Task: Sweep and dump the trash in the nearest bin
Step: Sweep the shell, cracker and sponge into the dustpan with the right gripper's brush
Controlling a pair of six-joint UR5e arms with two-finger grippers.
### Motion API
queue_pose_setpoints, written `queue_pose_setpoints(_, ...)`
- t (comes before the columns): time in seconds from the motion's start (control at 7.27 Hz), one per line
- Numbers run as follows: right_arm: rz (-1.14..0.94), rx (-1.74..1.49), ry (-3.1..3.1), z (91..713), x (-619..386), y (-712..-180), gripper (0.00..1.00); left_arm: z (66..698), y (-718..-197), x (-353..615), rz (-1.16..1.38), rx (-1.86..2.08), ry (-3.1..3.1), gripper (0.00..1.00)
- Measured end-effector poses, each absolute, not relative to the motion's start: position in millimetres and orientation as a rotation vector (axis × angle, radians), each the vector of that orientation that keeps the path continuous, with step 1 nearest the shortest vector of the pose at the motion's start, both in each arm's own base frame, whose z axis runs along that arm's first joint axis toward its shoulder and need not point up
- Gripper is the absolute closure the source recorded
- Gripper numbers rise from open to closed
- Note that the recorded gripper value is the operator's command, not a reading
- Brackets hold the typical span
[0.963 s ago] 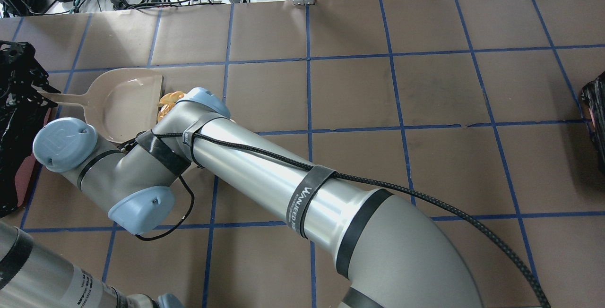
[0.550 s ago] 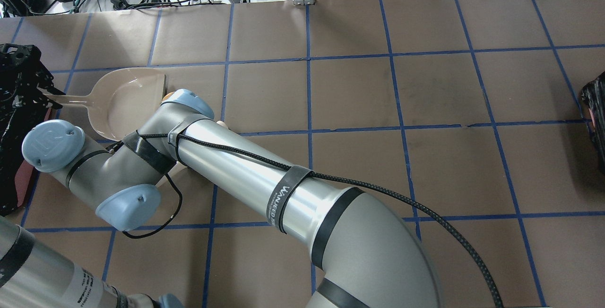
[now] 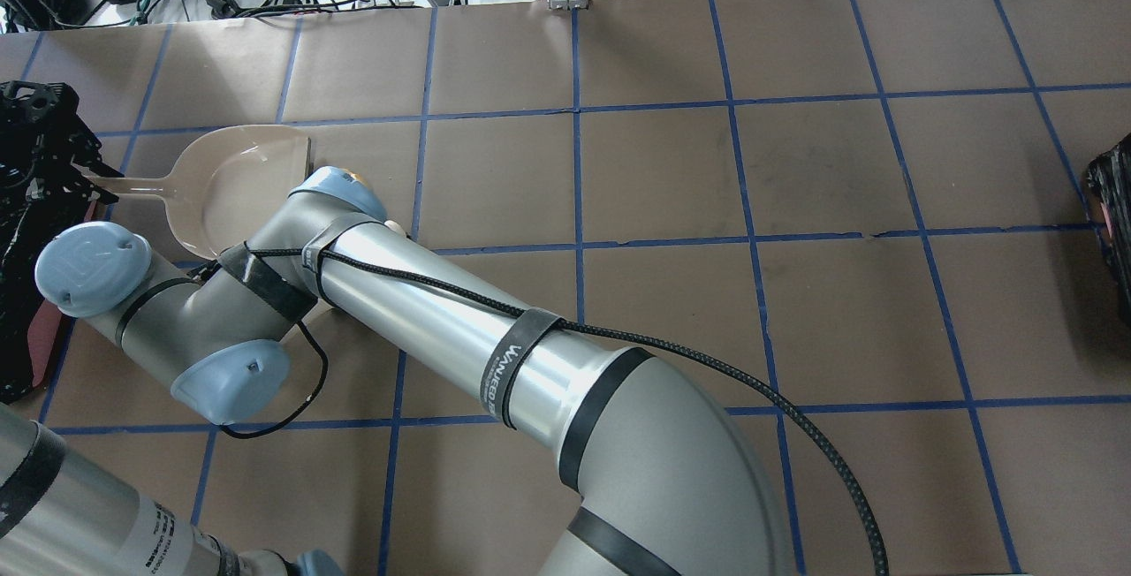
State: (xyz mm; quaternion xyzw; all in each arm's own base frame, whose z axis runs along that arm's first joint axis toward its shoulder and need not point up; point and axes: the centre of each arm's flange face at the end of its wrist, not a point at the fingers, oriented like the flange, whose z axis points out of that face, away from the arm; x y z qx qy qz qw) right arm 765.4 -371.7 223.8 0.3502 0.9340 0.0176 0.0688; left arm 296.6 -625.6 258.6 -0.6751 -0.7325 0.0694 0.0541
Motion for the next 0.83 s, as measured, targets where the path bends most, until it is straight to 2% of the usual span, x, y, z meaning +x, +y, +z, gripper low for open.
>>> queue_pose_setpoints(0.83,0.056,0.934,2.803,217,783,-390,1.0,246,-613,293,0.031,-1.98,-2.27,1.0)
